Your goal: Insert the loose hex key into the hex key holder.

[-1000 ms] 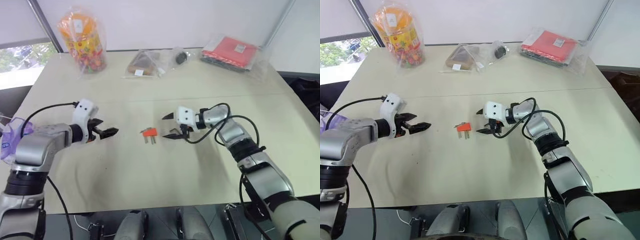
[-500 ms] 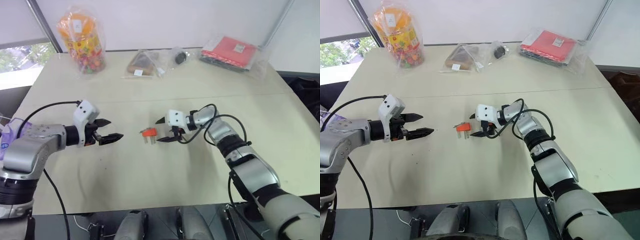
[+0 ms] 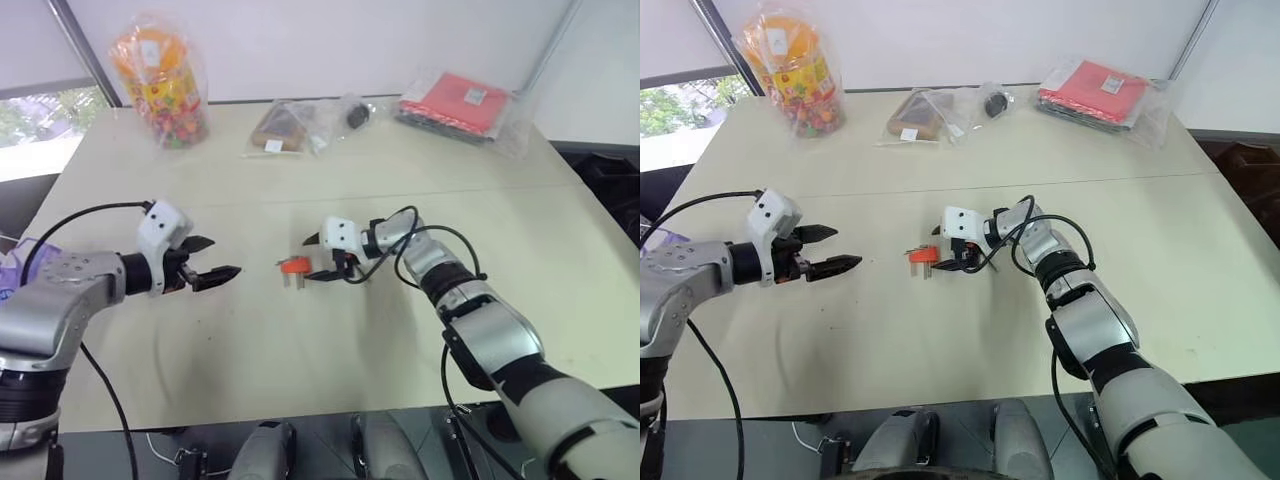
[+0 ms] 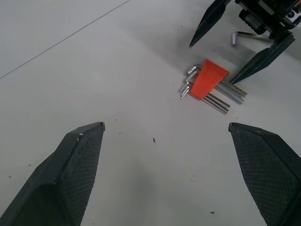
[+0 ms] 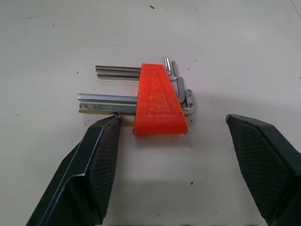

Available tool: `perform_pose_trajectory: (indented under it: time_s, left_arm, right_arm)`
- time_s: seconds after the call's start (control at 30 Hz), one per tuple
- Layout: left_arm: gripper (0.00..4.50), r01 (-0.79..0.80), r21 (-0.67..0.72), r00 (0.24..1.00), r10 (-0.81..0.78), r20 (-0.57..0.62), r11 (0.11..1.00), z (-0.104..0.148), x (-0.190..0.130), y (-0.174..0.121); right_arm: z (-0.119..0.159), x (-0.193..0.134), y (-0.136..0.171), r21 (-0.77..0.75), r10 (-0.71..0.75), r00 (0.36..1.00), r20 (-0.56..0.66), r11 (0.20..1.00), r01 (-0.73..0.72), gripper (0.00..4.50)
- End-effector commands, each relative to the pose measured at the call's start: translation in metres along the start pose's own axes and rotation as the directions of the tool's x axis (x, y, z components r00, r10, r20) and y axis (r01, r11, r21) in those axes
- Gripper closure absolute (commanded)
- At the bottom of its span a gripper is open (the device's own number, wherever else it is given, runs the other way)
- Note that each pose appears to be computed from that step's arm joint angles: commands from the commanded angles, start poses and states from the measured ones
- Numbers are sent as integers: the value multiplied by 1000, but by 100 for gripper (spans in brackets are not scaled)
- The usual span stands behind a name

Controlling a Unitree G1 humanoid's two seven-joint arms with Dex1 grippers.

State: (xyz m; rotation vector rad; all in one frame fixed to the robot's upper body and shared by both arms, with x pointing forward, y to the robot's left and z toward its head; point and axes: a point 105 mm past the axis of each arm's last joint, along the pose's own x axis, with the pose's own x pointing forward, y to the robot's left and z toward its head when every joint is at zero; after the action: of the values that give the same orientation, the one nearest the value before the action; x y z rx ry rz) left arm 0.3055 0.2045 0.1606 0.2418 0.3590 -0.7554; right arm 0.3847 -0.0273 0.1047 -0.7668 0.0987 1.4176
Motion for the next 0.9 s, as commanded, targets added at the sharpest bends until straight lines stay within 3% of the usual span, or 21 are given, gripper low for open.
perform_pose_trajectory:
  time_s: [0.03, 0.17, 0.33, 0.5, 0.6, 0.7, 0.9]
  left_arm:
    - [0, -52, 41, 998, 50, 44, 998, 13, -10, 4]
    - [0, -68, 39, 997, 66, 46, 997, 11, -11, 2]
    - [0, -88, 33, 995, 86, 60, 996, 12, -13, 2]
    - [0, -76, 29, 992, 73, 100, 997, 20, -5, -1]
    - [0, -50, 28, 989, 45, 139, 998, 29, 2, -4]
    - [0, 6, 30, 976, -12, 215, 1000, 47, 12, -6]
    - [0, 194, 46, 874, -194, 445, 980, 104, 19, -24]
  right_arm:
    - [1, 6, 1, 2, 10, 1000, -13, 1000, -10, 170]
    - [-4, 8, 3, 17, 14, 999, -31, 1000, -14, 348]
    - [-7, 7, 3, 0, 9, 999, -50, 1000, -9, 348]
    - [14, -9, -16, -239, -124, 992, 13, 963, 124, 348]
    - [31, -27, -33, -416, -278, 956, 88, 862, 289, 348]
    - [59, -62, -49, -551, -454, 858, 238, 664, 505, 348]
    - [104, -100, -29, -745, -469, 770, 433, 295, 598, 348]
